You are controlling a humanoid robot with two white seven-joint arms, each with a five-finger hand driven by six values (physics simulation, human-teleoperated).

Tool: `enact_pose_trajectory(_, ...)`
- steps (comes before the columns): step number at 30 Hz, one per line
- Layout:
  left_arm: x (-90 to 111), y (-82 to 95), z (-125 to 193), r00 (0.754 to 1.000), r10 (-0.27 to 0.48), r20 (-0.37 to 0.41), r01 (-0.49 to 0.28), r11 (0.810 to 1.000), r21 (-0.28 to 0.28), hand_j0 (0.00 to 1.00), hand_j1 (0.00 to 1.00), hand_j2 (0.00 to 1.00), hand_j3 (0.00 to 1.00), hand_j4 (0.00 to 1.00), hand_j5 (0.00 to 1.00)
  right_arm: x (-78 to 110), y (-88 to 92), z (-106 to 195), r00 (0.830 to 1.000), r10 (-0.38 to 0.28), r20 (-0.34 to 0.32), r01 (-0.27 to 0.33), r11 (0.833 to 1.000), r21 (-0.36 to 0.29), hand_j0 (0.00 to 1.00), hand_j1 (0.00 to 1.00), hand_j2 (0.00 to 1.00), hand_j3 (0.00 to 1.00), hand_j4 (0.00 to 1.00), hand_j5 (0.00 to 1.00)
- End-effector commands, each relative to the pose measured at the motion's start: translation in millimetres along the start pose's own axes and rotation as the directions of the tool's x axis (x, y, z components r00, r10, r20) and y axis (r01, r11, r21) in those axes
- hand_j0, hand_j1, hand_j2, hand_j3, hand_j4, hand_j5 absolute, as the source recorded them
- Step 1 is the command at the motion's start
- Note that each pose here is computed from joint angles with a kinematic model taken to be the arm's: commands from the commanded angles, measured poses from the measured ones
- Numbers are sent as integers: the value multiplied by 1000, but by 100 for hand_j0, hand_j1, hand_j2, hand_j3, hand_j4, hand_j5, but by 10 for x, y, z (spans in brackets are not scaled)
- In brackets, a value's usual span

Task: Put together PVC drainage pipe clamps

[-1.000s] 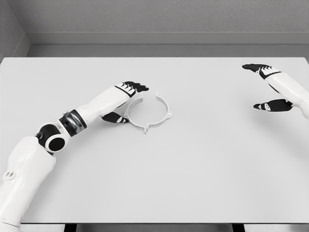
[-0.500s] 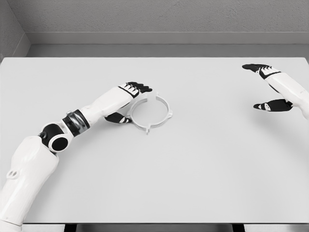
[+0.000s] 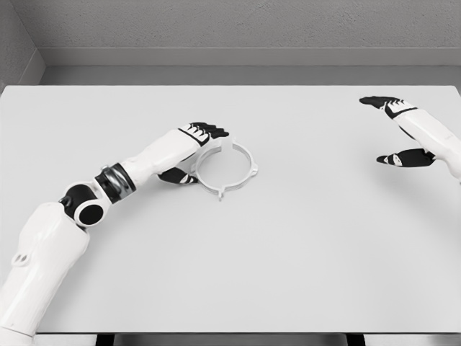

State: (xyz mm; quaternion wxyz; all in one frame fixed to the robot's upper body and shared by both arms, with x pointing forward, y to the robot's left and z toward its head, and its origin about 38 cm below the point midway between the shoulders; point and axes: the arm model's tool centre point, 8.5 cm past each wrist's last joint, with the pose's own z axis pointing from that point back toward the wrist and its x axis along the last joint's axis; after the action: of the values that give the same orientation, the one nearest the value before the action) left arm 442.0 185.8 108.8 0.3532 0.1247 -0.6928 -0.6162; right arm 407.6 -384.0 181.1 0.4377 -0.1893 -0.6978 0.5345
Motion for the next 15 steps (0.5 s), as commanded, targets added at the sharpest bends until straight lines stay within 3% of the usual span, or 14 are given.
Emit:
enact_pose_trajectory(1, 11, 0, -9, 1000, 7, 3, -7, 1000, 4, 100, 100, 100, 100, 100, 100, 2, -5, 0, 1000, -6, 1, 6, 1000, -4, 100, 100, 100, 100, 100, 100)
enact_pose_trajectory(15, -4, 72, -51, 1000, -2, 5, 2, 1000, 14, 100, 100, 100, 100, 100, 100, 31, 39, -48, 1000, -19, 11, 19, 1000, -12, 100, 100, 100, 100, 100, 100)
